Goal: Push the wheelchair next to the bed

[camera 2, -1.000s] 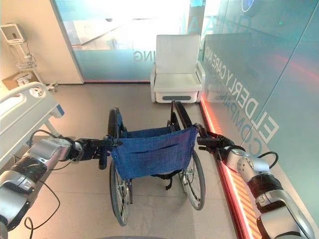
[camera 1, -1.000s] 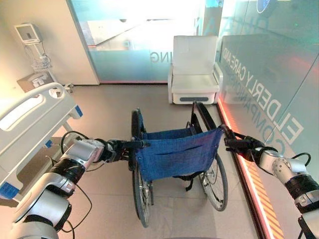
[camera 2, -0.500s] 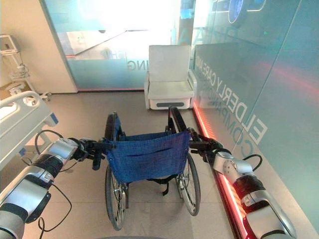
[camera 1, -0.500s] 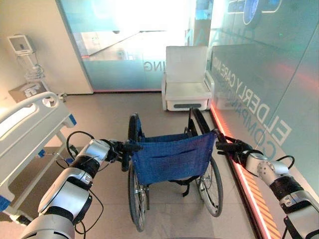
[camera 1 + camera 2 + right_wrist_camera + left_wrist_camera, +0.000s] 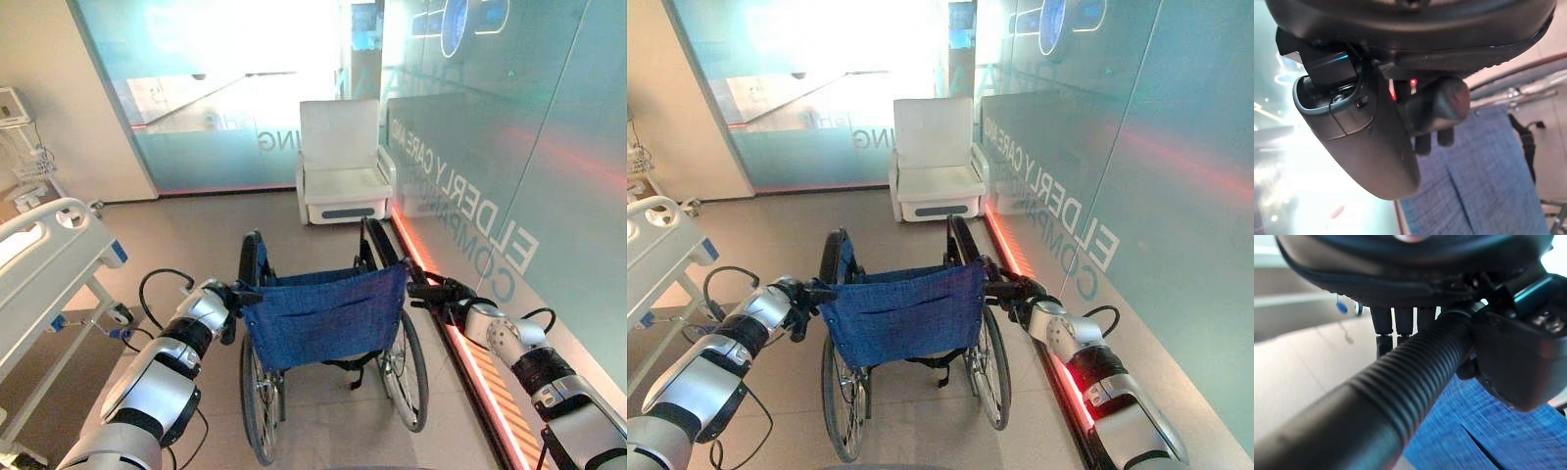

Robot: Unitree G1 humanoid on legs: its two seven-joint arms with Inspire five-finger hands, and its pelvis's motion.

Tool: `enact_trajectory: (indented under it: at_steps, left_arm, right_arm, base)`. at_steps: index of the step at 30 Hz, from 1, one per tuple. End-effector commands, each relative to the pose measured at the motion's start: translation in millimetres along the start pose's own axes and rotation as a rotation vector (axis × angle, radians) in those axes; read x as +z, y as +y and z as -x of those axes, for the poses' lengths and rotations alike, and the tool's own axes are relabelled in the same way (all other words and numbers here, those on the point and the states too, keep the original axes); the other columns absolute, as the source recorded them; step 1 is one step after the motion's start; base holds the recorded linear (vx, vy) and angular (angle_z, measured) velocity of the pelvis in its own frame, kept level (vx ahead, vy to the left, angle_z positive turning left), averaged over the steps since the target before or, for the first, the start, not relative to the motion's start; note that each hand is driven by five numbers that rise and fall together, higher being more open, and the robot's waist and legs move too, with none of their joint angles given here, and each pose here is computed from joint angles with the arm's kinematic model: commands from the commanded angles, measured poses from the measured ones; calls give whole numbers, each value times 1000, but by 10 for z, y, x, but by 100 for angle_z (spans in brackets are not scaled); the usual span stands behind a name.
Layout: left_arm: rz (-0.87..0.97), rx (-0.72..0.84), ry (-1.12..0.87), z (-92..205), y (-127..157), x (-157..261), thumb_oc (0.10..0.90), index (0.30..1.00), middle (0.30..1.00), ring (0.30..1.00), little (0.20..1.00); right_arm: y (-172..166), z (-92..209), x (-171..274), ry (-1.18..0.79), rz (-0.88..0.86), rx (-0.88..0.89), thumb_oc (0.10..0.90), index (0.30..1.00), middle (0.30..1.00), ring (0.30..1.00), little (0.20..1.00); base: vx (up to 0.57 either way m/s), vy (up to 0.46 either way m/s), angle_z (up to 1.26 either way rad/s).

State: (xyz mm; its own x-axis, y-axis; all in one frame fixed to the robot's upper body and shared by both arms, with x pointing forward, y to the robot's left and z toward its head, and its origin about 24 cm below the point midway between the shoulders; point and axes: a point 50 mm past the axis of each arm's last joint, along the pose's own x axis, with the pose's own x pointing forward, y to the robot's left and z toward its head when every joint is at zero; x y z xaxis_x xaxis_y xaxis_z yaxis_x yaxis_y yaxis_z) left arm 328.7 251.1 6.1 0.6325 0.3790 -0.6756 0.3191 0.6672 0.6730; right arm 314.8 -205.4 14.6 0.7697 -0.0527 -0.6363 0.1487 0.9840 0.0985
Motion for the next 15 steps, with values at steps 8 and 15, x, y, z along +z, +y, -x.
enact_trajectory:
  at_steps: [8, 15]
  left_arm:
    - [512, -615, -155, 522, -1781, 709, 400, 300, 300, 300, 300]
    - [1285, -1128, -165, 1128, -2021, 1143, 400, 300, 300, 300, 300]
  right_arm:
    - [1842, 868, 1247, -466, -77, 871, 400, 300, 300, 300, 300]
    - [1770, 970, 1244, -508, -93, 874, 400, 300, 300, 300, 300]
  base:
    - [-3, 4, 0]
    - [-8, 41, -3]
